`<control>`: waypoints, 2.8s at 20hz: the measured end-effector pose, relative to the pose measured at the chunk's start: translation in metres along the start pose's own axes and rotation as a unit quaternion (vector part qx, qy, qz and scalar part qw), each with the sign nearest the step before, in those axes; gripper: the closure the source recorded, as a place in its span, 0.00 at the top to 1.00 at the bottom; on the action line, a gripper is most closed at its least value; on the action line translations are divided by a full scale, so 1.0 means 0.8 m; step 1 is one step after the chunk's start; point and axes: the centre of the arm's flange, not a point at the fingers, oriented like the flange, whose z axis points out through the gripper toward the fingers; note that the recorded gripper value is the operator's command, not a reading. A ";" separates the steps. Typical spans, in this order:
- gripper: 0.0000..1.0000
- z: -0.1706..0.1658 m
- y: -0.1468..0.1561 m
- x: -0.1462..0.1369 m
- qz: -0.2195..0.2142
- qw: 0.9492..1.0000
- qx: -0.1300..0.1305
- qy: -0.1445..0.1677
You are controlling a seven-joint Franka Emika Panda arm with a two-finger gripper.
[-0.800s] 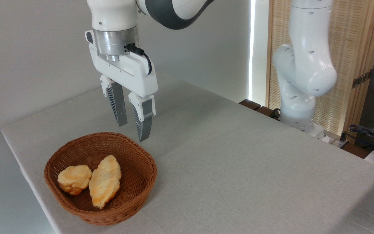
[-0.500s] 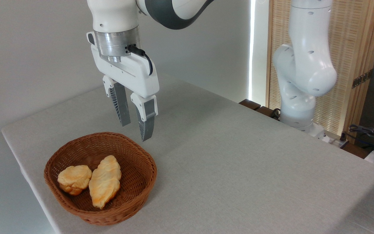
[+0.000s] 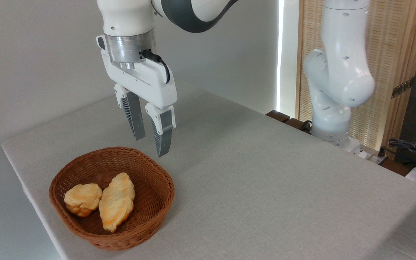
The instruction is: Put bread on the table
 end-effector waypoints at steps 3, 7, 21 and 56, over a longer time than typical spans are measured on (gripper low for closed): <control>1.00 0.000 0.000 0.000 0.000 1.000 0.000 0.000; 1.00 0.000 0.000 0.000 0.000 1.000 0.000 0.000; 1.00 0.024 0.011 0.015 0.009 1.000 -0.011 -0.013; 1.00 0.176 -0.011 0.088 -0.163 0.986 -0.006 0.044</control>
